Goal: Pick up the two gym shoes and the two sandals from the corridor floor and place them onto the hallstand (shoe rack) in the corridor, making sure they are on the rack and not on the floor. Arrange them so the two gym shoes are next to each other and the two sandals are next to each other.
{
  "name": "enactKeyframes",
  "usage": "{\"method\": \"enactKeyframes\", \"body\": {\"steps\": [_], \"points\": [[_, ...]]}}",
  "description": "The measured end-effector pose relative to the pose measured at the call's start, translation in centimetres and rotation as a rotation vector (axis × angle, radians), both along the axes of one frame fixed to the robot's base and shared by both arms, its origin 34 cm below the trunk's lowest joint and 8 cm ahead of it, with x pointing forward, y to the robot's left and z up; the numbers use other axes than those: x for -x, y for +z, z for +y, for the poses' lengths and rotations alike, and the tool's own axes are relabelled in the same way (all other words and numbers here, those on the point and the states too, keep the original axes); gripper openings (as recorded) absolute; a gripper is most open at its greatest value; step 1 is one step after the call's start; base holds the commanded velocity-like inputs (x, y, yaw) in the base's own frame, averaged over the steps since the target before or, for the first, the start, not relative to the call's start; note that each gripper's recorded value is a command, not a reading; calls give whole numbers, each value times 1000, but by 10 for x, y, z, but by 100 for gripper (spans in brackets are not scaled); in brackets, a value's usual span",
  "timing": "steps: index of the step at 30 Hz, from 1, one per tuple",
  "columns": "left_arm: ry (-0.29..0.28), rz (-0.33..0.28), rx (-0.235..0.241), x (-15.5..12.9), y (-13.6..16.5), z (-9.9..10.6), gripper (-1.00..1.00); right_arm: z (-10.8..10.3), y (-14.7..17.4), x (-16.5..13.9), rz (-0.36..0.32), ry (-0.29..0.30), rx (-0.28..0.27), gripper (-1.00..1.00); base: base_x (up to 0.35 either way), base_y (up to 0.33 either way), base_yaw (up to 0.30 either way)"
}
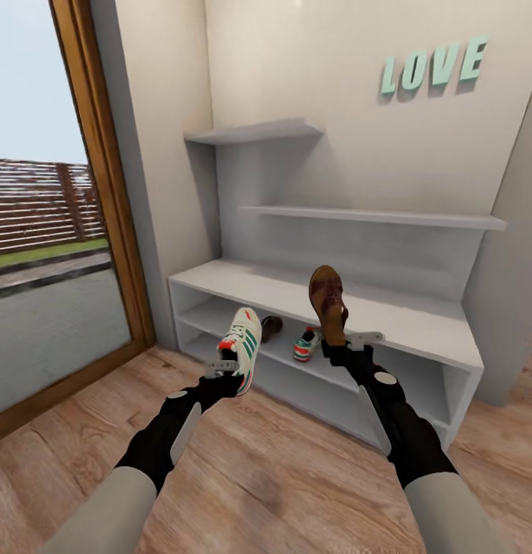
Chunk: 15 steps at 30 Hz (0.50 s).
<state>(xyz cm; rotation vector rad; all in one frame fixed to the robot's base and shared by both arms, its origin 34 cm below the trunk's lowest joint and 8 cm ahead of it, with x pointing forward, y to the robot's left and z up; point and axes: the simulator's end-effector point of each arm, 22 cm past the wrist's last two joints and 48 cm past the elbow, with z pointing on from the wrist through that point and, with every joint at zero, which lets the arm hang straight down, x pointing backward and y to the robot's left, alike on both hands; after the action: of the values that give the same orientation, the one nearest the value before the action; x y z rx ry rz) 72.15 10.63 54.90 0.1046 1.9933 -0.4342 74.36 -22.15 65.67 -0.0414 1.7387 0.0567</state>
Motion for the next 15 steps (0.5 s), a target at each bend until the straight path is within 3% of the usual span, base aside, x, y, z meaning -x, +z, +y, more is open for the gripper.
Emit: {"method": "enactKeyframes", "body": {"steps": [7, 15], "points": [[0, 0, 1, 0, 0, 0, -100, 0, 0, 0, 0, 0, 0, -100, 3, 304, -300], [0, 0, 1, 0, 0, 0, -100, 0, 0, 0, 0, 0, 0, -100, 0, 36, -300]]}}
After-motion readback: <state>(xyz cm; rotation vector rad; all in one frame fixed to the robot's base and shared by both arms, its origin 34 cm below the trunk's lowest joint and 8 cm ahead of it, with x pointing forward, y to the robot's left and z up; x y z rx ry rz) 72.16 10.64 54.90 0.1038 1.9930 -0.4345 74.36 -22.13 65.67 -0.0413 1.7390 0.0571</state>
